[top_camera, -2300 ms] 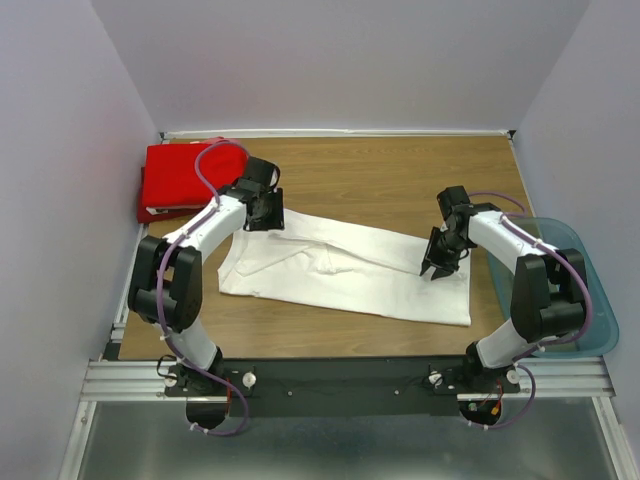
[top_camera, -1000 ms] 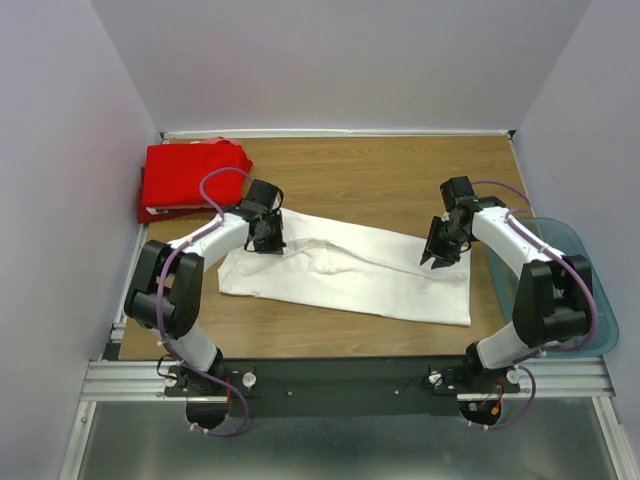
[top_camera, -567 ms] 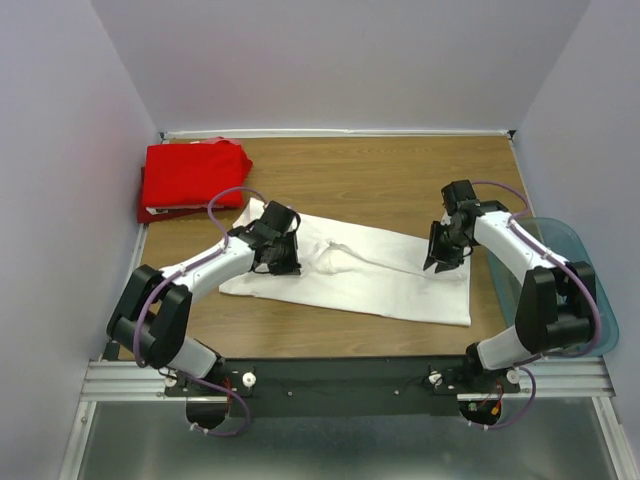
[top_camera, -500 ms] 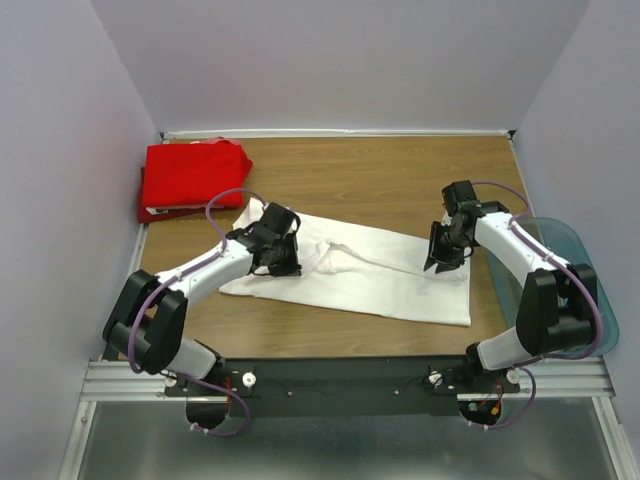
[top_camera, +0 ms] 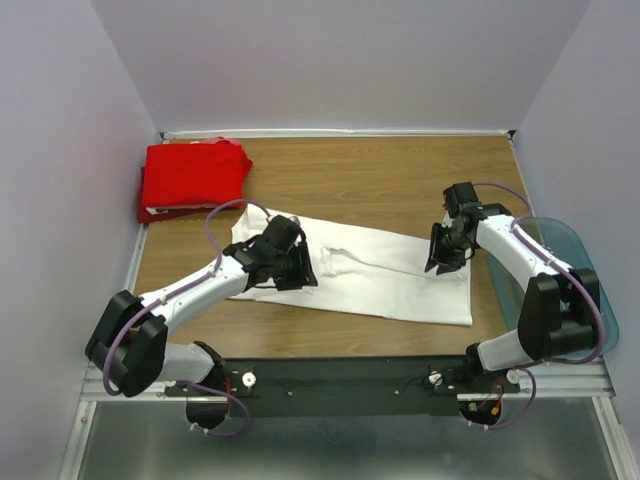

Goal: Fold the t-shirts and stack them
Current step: Fold the tshirt

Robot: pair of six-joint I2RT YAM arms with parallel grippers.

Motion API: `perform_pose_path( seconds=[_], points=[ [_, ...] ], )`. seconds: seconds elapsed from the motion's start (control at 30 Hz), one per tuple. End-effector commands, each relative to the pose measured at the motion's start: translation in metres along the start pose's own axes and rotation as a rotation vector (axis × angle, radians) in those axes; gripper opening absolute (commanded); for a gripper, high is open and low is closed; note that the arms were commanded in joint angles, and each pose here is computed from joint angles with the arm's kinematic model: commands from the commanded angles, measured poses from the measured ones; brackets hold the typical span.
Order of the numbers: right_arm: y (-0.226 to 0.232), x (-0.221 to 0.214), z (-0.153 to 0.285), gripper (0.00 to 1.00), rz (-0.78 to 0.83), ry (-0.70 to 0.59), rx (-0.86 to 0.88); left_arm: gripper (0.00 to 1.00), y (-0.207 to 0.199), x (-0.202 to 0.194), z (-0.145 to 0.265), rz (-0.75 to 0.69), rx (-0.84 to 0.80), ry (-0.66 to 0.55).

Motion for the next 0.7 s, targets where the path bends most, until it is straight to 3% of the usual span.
perform_pose_path(
  seconds=[0.0, 0.17, 0.3, 0.57, 0.67],
  points=[
    [-0.003, -0.002, 0.004, 0.41, 0.003, -0.017, -0.014, 0.61, -0.010, 0.003, 0.016, 0.013, -0.029, -0.023],
    [-0.002, 0.013, 0.011, 0.41, -0.025, -0.067, -0.032, 0.64, -0.013, 0.028, 0.019, -0.024, 0.006, -0.080],
    [-0.001, 0.029, 0.014, 0.41, -0.054, -0.104, -0.053, 0.65, -0.015, 0.078, 0.012, -0.075, 0.025, -0.158],
    [-0.022, 0.033, -0.026, 0.41, -0.101, -0.043, -0.185, 0.65, 0.016, 0.145, -0.039, -0.157, 0.133, -0.158],
    [-0.031, 0.022, -0.036, 0.41, -0.136, -0.002, -0.218, 0.65, 0.034, 0.145, -0.052, -0.161, 0.169, -0.125]
  ],
)
Point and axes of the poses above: each gripper's point midway between its finger pads, its own z axis back along the fingers, its own y axis along the line the jaws close on, x = y × z, the point moved 1 cm from there along z, back along the fingers
